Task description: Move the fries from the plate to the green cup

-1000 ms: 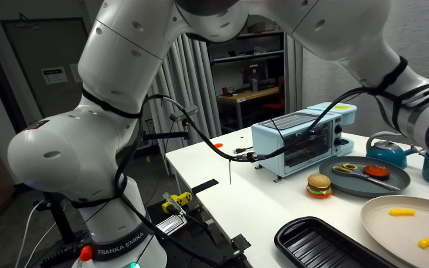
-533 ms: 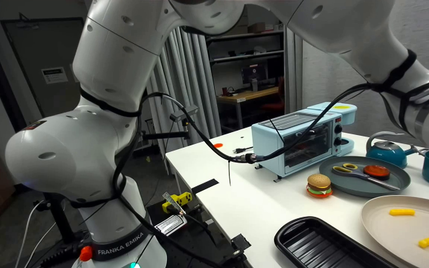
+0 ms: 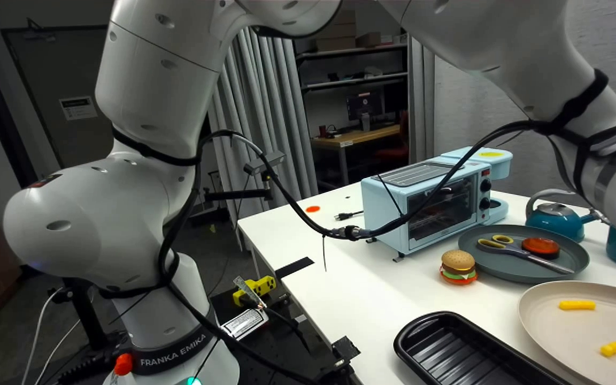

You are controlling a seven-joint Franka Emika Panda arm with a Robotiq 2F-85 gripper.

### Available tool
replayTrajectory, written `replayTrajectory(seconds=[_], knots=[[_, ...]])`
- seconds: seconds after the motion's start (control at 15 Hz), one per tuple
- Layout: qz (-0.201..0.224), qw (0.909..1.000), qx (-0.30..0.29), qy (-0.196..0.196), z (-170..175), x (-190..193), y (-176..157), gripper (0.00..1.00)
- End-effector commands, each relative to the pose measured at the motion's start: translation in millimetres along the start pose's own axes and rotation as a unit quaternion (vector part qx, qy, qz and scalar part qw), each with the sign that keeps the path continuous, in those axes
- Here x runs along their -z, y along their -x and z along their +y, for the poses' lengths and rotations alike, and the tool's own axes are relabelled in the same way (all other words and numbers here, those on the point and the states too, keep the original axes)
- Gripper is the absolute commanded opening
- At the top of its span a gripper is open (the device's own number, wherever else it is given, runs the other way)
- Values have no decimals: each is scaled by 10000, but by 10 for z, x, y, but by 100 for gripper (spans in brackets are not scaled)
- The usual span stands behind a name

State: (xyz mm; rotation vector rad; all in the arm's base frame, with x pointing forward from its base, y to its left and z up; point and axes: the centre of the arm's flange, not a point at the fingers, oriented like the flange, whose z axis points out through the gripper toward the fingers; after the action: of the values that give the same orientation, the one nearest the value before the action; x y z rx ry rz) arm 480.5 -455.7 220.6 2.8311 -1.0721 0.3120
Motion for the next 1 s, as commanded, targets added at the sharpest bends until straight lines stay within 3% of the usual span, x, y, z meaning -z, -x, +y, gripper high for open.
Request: replayTrajectory(seconds=[0.0,0.53,0.93], knots=[[-86,9994,292,-184,173,217,233,0],[-157,9954,801,-496,215,440,573,0],[-289,9896,1192,-745,-3,354,880,0]])
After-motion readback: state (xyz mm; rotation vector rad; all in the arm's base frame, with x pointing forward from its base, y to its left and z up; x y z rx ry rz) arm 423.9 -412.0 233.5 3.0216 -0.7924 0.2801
